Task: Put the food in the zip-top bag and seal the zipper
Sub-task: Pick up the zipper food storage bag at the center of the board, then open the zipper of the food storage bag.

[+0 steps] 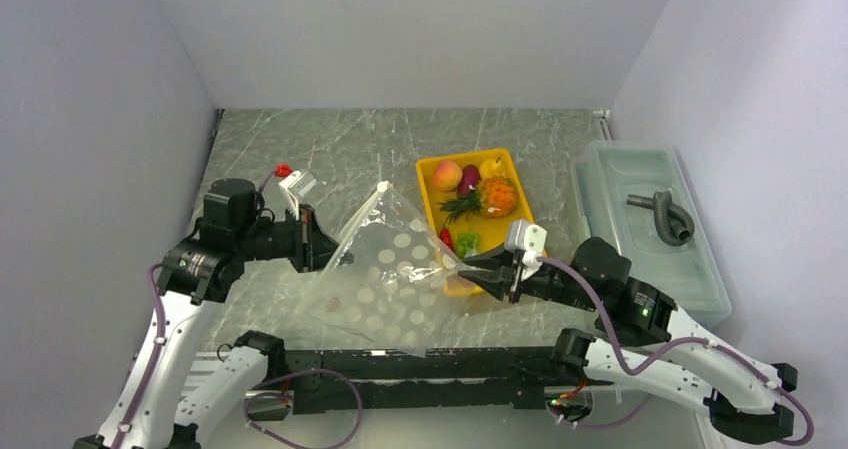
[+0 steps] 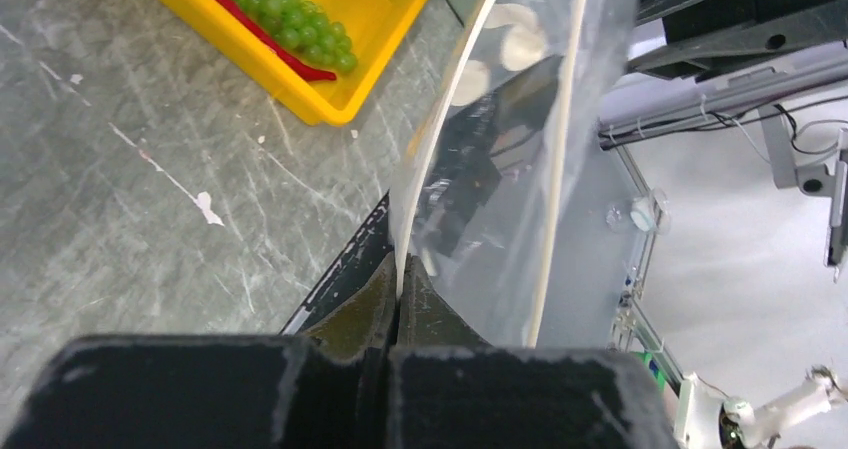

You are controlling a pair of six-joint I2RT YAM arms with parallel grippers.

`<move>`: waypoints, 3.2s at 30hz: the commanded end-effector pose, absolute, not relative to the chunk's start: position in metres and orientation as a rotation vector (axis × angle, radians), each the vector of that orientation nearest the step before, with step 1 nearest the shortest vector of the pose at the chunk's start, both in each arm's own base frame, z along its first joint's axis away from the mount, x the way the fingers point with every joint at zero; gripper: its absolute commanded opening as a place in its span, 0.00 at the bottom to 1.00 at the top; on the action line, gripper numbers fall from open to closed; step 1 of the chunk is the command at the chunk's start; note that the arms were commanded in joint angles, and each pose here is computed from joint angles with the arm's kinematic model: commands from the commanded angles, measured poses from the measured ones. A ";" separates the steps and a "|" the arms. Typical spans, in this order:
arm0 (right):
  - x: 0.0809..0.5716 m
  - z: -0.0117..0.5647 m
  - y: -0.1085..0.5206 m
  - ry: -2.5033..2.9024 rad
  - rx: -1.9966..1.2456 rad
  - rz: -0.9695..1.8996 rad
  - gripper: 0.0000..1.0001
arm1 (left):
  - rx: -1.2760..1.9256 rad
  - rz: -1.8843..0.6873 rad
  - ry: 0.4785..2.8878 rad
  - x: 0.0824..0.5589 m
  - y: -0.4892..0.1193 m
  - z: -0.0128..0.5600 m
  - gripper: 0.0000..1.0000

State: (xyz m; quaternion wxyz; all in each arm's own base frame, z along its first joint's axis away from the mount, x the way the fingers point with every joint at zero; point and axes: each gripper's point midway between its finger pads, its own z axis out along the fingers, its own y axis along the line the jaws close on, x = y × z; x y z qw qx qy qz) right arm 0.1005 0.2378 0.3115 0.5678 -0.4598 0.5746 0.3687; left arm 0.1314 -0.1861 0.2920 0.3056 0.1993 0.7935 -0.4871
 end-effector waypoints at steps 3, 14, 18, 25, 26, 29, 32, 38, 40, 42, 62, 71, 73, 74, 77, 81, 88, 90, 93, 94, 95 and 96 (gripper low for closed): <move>0.114 0.317 0.237 1.377 -1.009 0.820 0.39 | 0.488 -1.140 2.087 0.143 -0.175 0.305 0.00; 0.132 0.328 0.241 1.444 -0.864 0.815 0.59 | 0.318 -0.850 2.207 0.169 -0.145 0.300 0.00; 0.143 0.335 0.241 1.514 -0.760 0.812 0.60 | 0.245 -0.724 2.256 0.181 -0.130 0.294 0.00; 0.155 0.332 0.248 1.584 -0.684 0.804 0.61 | 0.132 -0.509 2.313 0.200 -0.103 0.282 0.00; 0.157 0.331 0.249 1.585 -0.672 0.807 0.61 | 0.109 -0.463 2.318 0.203 -0.097 0.280 0.00; 0.162 0.325 0.255 1.608 -0.637 0.812 0.61 | 0.057 -0.377 2.331 0.209 -0.085 0.278 0.00; 0.168 0.322 0.262 1.644 -0.584 0.827 0.61 | 0.023 -0.321 2.331 0.212 -0.077 0.277 0.00; 0.176 0.323 0.285 1.717 -0.510 0.889 0.62 | -0.015 -0.239 2.358 0.216 -0.069 0.268 0.00; 0.180 0.323 0.293 1.756 -0.474 0.904 0.62 | -0.030 -0.207 2.361 0.216 -0.067 0.266 0.00; 0.183 0.321 0.303 1.807 -0.460 0.913 0.63 | -0.045 -0.187 2.363 0.217 -0.068 0.265 0.00; 0.209 0.328 0.370 1.920 -0.241 1.064 0.64 | -0.082 -0.040 2.354 0.214 -0.112 0.257 0.00; 0.217 0.321 0.388 1.963 -0.195 1.048 0.66 | -0.038 0.103 2.319 0.211 -0.132 0.260 0.00; 0.218 0.318 0.391 1.972 -0.184 1.054 0.66 | -0.029 0.113 2.313 0.211 -0.137 0.260 0.00; 0.218 0.317 0.393 1.973 -0.181 1.059 0.66 | -0.025 0.117 2.311 0.211 -0.138 0.260 0.00; 0.220 0.312 0.395 1.984 -0.158 1.055 0.66 | -0.018 0.113 2.305 0.211 -0.143 0.262 0.00; 0.222 0.308 0.400 1.989 -0.147 1.070 0.66 | -0.012 0.106 2.297 0.210 -0.146 0.264 0.00; 0.224 0.297 0.411 2.018 -0.146 1.075 0.66 | -0.004 0.090 2.297 0.209 -0.151 0.263 0.00; 0.226 0.293 0.415 2.026 -0.147 1.071 0.66 | -0.003 0.086 2.294 0.209 -0.152 0.264 0.00; 0.228 0.287 0.419 2.042 -0.155 1.061 0.65 | -0.003 0.091 2.292 0.209 -0.152 0.264 0.00; 0.228 0.284 0.420 2.049 -0.156 1.053 0.64 | -0.002 0.092 2.291 0.209 -0.153 0.265 0.00; 0.229 0.280 0.421 2.056 -0.155 1.044 0.64 | 0.001 0.094 2.289 0.209 -0.153 0.265 0.00; 0.230 0.275 0.421 2.067 -0.157 1.033 0.64 | 0.000 0.094 2.286 0.210 -0.153 0.266 0.00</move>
